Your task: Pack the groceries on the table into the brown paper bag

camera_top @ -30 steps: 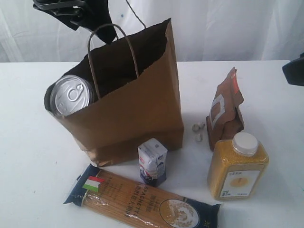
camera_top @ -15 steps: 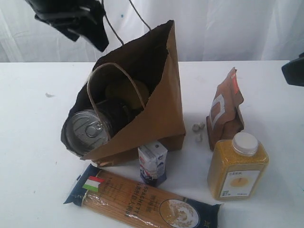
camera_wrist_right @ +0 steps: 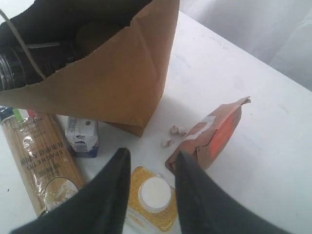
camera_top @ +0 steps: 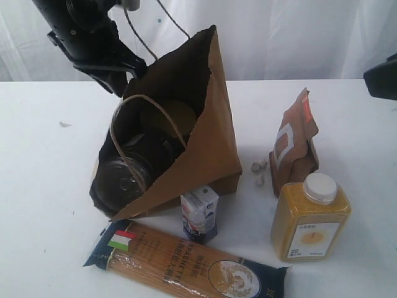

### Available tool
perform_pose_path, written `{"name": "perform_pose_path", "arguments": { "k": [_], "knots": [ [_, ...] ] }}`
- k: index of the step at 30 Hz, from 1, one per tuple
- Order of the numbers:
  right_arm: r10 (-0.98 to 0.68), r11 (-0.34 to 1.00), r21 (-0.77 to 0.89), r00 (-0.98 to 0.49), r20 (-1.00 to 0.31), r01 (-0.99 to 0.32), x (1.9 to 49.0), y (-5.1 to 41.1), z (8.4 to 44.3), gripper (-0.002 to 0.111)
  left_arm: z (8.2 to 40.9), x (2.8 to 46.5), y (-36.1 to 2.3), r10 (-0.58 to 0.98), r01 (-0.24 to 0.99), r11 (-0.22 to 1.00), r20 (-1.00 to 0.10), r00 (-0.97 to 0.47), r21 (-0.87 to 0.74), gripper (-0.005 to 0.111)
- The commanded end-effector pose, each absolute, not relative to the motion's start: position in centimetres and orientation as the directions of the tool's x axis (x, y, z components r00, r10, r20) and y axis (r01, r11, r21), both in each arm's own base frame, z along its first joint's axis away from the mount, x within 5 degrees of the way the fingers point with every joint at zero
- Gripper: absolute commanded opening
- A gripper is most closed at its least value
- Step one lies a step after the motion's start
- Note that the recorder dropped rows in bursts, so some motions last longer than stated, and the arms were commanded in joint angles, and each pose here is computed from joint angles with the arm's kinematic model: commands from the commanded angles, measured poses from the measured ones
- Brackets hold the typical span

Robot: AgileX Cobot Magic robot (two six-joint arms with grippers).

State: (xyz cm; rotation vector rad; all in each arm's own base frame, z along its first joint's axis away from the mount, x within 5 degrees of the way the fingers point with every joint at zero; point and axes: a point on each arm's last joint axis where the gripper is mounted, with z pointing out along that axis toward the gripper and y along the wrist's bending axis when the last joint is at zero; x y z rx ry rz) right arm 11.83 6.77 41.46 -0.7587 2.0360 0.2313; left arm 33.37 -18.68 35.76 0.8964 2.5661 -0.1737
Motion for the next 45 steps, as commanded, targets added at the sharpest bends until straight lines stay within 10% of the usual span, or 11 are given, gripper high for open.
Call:
{"name": "perform_pose_path", "arguments": {
  "k": [1, 8, 19, 45],
  "knots": [
    [-0.404, 0.792, -0.101, -0.394, -0.825, -0.602, 12.0, 7.0, 41.4, 0.03, 37.9, 33.0, -18.6, 0.552, 0.612, 0.79, -0.471, -0.689, 0.03, 0.037],
    [-0.426, 0.785, -0.074, -0.449, -0.786, -0.615, 12.8, 7.6, 40.6, 0.03, 40.6, 30.7, -17.3, 0.563, 0.623, 0.782, -0.47, -0.68, 0.036, 0.074],
    [-0.427, 0.785, -0.072, -0.455, -0.781, -0.615, 13.3, 7.8, 40.4, 0.03, 46.2, 24.8, -16.0, 0.535, 0.714, 0.697, -0.615, -0.579, -0.065, 0.073],
    [-0.415, 0.785, -0.063, -0.449, -0.791, -0.616, 13.3, 7.9, 40.5, 0.03, 39.4, 28.7, -19.4, 0.598, 0.764, 0.632, -0.544, -0.588, -0.132, 0.073]
  ]
}}
